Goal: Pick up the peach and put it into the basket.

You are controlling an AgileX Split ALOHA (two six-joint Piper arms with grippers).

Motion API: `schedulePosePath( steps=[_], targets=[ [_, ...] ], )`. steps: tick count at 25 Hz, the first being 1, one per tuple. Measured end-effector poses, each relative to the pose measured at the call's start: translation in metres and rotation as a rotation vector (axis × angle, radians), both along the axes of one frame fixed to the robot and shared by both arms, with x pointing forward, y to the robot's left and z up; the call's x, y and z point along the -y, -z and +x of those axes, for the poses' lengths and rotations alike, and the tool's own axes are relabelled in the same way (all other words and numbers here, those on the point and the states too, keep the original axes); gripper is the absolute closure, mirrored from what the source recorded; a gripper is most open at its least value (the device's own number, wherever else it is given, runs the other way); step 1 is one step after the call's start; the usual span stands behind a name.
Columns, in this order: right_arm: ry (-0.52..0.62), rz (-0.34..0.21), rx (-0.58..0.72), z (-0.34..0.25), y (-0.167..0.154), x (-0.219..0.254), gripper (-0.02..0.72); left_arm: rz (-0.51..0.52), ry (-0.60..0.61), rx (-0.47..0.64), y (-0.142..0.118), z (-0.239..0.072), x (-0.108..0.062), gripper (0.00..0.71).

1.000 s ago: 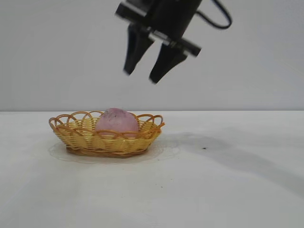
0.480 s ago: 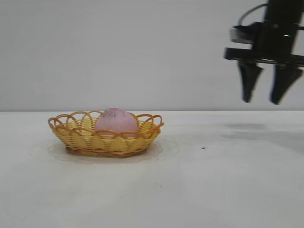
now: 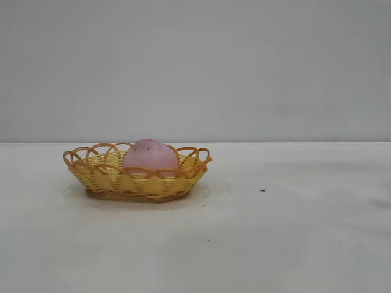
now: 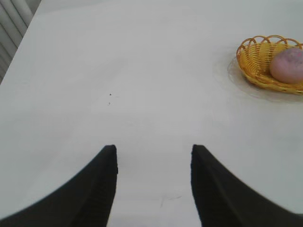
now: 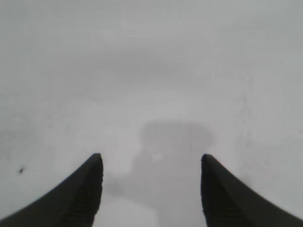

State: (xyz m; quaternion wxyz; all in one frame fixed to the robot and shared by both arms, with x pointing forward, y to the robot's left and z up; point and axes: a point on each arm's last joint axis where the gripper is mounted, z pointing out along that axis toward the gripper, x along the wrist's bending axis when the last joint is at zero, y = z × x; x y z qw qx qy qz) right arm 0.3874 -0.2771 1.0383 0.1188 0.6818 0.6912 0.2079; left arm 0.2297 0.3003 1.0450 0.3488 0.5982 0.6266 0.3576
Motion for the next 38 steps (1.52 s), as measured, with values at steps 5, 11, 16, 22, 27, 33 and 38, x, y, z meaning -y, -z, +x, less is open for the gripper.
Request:
schedulePosePath(
  steps=[5,11,16,22,27,33,38],
  targets=[
    [0.004,-0.010,0.094,-0.068,-0.003,0.008,0.316,0.000,0.000,0.000,0.000,0.000,0.000,0.398],
    [-0.016,-0.058,0.099,-0.094,-0.003,0.013,0.316,0.000,0.000,0.001,0.000,0.000,0.000,0.398],
    [-0.032,-0.056,0.258,-0.115,-0.003,0.015,0.316,0.000,0.000,0.001,0.000,0.000,0.000,0.398],
    [-0.046,-0.044,0.449,-0.142,-0.005,0.016,0.316,-0.001,-0.001,0.001,0.000,0.000,0.000,0.398],
    [-0.043,-0.038,0.558,-0.158,-0.005,0.018,0.316,-0.001,-0.001,0.001,0.000,0.000,0.000,0.398],
    [-0.043,-0.038,0.560,-0.159,-0.005,0.018,0.316,-0.001,-0.001,0.001,0.000,0.000,0.000,0.398],
    [-0.043,-0.038,0.560,-0.159,-0.005,0.018,0.316,-0.001,-0.001,0.001,0.000,0.000,0.000,0.398]
  ],
)
